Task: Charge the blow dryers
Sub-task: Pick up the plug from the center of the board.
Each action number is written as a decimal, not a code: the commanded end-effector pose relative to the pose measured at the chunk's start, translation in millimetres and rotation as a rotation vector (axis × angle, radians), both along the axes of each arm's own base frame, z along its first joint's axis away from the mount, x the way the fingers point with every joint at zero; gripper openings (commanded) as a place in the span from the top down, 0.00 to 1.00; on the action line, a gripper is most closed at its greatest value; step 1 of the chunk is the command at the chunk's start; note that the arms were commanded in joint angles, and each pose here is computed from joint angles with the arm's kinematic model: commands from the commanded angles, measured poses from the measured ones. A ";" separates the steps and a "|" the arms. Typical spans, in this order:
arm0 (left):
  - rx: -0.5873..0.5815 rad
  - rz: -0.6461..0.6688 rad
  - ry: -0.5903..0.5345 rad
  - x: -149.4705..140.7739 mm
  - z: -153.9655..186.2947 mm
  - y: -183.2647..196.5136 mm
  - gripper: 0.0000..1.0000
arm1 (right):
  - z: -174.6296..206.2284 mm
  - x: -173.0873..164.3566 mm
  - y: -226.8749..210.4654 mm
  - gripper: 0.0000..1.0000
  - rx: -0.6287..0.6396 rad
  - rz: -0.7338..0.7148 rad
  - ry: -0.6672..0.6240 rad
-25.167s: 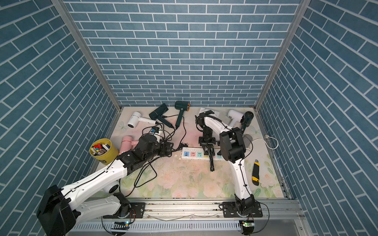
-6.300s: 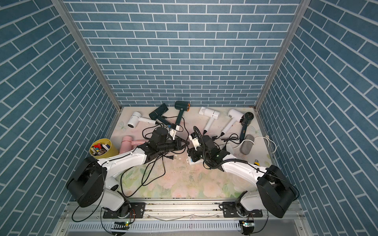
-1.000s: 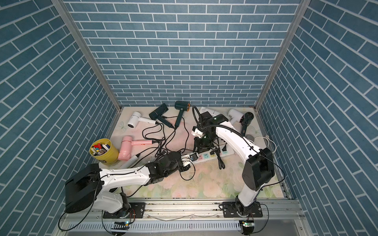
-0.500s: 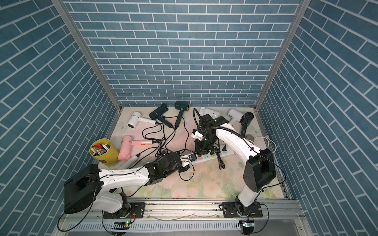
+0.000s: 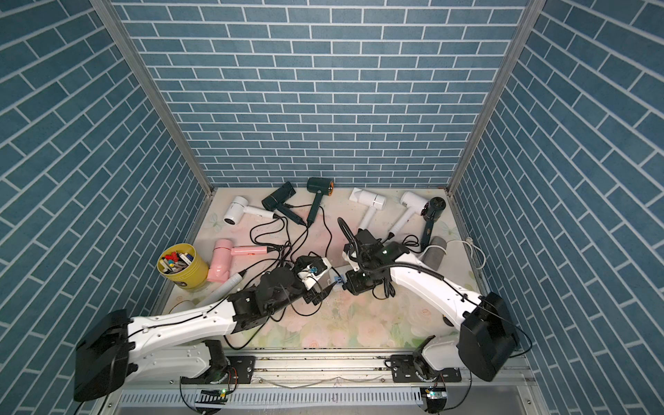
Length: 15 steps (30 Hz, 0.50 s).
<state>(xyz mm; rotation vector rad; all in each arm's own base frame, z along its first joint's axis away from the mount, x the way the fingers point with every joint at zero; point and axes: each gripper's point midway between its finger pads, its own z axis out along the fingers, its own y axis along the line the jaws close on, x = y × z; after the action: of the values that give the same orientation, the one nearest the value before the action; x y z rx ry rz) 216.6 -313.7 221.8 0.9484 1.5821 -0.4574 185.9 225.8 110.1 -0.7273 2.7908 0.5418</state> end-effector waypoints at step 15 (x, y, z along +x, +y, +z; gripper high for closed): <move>-0.158 0.200 0.430 46.2 -3.8 39.5 0.01 | -49.8 28.0 -14.8 1.00 0.002 -0.171 -0.495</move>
<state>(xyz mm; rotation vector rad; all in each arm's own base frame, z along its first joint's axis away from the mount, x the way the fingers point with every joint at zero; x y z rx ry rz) 250.3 -274.0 236.3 0.6433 1.8196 -0.6365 194.4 210.3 46.9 -0.6637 2.4749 0.2957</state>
